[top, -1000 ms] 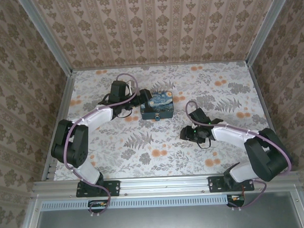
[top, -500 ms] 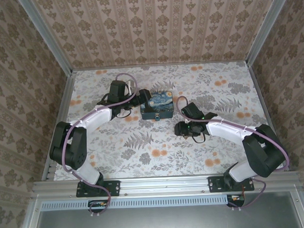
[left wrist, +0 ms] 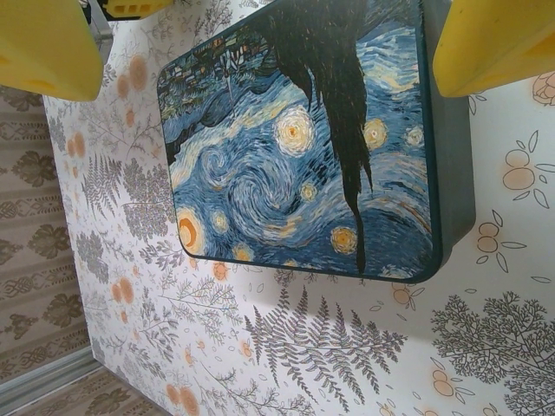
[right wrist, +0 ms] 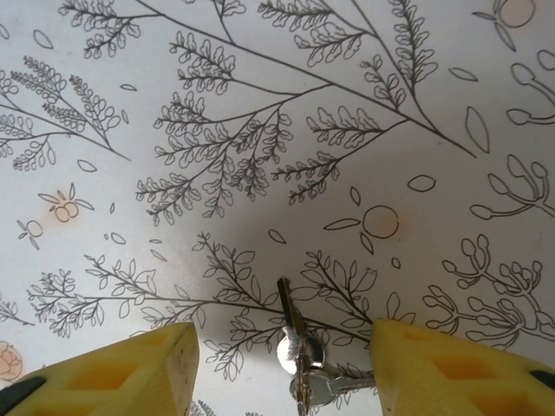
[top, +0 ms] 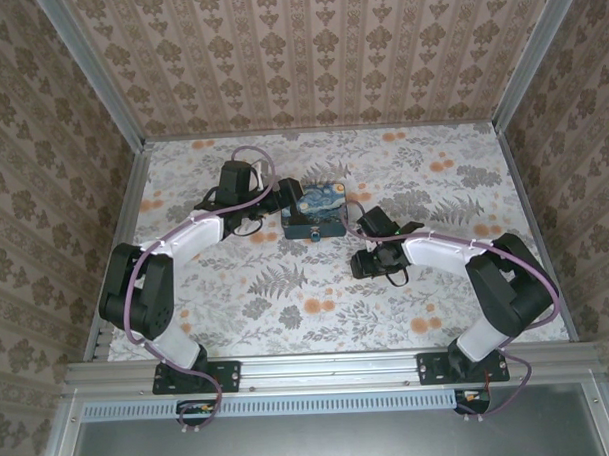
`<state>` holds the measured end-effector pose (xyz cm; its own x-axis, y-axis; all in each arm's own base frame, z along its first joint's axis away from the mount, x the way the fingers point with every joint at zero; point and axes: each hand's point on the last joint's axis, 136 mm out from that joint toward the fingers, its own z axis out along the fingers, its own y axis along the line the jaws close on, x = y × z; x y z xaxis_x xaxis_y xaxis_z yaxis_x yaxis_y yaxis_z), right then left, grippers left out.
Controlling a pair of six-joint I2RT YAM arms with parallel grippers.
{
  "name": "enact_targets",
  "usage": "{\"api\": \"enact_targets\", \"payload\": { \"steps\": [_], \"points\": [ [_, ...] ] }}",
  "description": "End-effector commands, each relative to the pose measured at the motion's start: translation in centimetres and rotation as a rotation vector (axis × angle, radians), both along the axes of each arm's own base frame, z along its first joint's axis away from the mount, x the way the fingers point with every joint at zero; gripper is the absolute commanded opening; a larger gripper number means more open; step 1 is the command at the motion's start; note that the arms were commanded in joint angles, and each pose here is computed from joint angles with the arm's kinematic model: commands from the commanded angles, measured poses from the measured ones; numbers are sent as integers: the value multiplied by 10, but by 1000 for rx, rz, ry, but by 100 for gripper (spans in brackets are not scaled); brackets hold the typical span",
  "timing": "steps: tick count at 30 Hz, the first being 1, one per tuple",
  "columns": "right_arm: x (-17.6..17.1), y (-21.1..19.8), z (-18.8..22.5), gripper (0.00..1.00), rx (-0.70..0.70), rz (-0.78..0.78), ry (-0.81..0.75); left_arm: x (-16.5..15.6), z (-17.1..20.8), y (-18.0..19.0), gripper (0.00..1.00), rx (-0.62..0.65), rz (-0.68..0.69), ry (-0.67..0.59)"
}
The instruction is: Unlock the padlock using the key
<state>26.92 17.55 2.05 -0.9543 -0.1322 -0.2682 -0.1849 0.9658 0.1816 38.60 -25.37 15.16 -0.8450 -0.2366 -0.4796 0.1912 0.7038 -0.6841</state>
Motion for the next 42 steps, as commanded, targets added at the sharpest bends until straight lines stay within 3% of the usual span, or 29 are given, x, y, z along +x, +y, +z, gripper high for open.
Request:
{"api": "enact_targets", "payload": {
  "steps": [1, 9, 31, 35, 42],
  "points": [
    [-13, 3, 0, 55, -3, 49, 53, 0, 13, -2, 100, 5, -8, -33],
    [-34, -2, -12, 51, -35, 53, 104, 3, 11, -4, 100, -1, -9, -29],
    [-37, -6, -27, 36, -217, 100, 131, 2, 8, -5, 100, -8, -10, -19],
    [-39, -4, -31, 31, -214, 99, 142, 1, 8, -5, 100, -8, -14, -20],
    [-42, 4, -34, 7, -160, 97, 165, 0, 10, -7, 100, 1, -40, -35]
  ]
}}
